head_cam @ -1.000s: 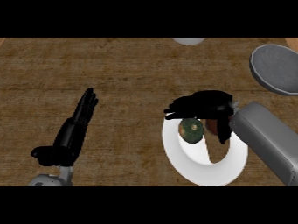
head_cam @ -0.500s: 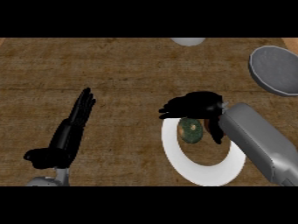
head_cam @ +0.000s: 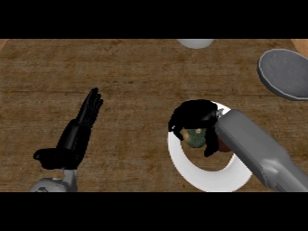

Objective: Pick the squash from the plate and place it in the pan

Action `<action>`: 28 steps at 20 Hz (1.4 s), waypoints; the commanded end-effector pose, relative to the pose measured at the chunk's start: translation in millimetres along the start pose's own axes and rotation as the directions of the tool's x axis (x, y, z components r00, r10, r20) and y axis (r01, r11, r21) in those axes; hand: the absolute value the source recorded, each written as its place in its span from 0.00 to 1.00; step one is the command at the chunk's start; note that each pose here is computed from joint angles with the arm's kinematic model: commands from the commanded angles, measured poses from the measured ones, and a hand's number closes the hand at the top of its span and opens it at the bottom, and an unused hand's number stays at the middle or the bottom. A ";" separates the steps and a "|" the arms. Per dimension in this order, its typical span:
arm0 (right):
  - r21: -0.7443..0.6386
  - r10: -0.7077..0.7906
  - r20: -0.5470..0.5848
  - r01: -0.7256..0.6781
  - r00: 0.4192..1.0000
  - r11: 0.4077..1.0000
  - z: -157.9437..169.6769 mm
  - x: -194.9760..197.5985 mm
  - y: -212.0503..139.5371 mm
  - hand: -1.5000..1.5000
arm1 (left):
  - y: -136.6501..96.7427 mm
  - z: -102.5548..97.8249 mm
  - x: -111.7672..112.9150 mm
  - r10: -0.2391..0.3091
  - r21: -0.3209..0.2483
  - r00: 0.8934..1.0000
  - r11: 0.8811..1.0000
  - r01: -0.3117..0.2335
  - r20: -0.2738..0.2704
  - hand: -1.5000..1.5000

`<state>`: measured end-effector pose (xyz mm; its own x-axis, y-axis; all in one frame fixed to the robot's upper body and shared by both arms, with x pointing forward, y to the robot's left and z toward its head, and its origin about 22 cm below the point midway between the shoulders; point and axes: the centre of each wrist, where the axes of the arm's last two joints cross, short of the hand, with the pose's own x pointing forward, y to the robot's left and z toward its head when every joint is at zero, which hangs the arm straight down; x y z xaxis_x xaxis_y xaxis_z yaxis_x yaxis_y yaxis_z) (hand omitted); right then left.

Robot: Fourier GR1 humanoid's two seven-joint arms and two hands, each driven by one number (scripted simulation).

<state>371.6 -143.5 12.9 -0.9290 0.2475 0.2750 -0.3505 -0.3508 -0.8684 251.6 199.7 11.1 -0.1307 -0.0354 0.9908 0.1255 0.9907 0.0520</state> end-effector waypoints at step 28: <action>-0.806 -0.564 -0.547 -0.210 0.619 0.553 155.9 11.1 -1.7 1.00 | 11.3 33.2 -8.5 0.001 0.106 0.999 0.994 0.003 -0.037 0.50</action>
<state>363.9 -265.0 59.7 -0.3697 0.8512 0.3725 -0.0066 0.3985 -0.9172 230.4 219.4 -1.0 -0.0938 -0.0489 0.9944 0.0282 0.9983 0.0517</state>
